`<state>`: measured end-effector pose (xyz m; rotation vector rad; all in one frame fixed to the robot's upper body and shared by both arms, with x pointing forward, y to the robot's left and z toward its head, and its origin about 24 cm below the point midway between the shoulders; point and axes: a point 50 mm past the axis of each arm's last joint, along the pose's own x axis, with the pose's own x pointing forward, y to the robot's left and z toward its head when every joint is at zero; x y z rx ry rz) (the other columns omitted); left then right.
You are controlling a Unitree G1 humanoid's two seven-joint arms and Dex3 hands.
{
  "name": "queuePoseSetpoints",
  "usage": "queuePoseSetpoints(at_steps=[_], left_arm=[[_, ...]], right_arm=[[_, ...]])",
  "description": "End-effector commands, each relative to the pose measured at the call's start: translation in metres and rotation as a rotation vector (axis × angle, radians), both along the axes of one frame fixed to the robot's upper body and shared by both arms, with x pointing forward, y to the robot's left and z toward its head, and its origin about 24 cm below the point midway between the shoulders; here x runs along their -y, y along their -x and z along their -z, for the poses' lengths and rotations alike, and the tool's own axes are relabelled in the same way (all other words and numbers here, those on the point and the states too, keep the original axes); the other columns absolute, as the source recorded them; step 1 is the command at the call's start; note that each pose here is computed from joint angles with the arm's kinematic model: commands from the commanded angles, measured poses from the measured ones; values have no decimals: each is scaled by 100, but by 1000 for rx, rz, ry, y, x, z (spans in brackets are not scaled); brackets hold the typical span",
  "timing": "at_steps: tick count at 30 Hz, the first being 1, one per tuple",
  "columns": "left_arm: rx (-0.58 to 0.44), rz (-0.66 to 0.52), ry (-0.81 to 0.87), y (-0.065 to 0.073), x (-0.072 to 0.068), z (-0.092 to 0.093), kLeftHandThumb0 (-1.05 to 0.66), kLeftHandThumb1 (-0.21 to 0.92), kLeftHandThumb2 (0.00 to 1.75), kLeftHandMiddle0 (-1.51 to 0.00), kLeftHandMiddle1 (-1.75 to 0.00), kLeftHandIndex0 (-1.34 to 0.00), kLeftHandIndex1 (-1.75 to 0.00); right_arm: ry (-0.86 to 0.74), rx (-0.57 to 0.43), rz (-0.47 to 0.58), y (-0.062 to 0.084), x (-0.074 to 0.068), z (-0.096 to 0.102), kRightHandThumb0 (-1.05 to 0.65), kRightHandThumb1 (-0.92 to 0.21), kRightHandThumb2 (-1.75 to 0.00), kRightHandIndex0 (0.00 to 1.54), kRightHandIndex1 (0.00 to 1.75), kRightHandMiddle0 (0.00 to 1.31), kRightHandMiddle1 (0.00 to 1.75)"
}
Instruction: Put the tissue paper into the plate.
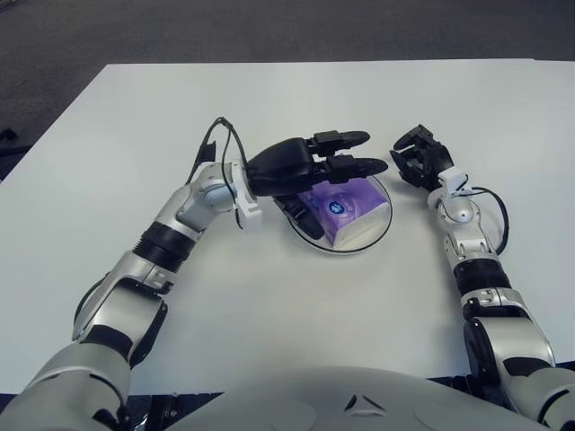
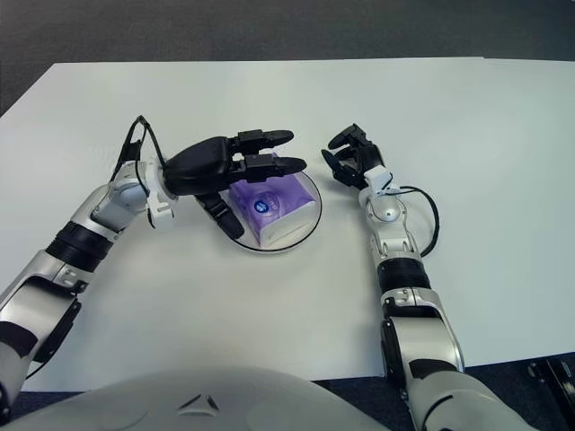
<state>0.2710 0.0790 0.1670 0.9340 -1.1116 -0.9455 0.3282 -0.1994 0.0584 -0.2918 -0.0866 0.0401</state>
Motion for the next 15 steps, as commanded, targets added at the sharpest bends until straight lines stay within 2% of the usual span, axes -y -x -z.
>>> queuePoseSetpoints(at_steps=[1,8,15], left_arm=[[-14,-67,72,-5,-17,0,-77,92,40,-14,0,-26,0],[-25,-196,272,-12,-39,14,-78,92,43,-20,-3,-31,-3],[-62,-271,396,-18,-54,27,-77,92,42,-30,-3,-36,-4]], right_arm=[[-30,-263,30,33,0,64,-37,-83,-52,74,156,38,162],[-42,-266,37,34,-1,64,-37,-80,-57,71,159,38,163],[-57,-259,40,34,-2,63,-37,-79,-61,68,164,37,165]])
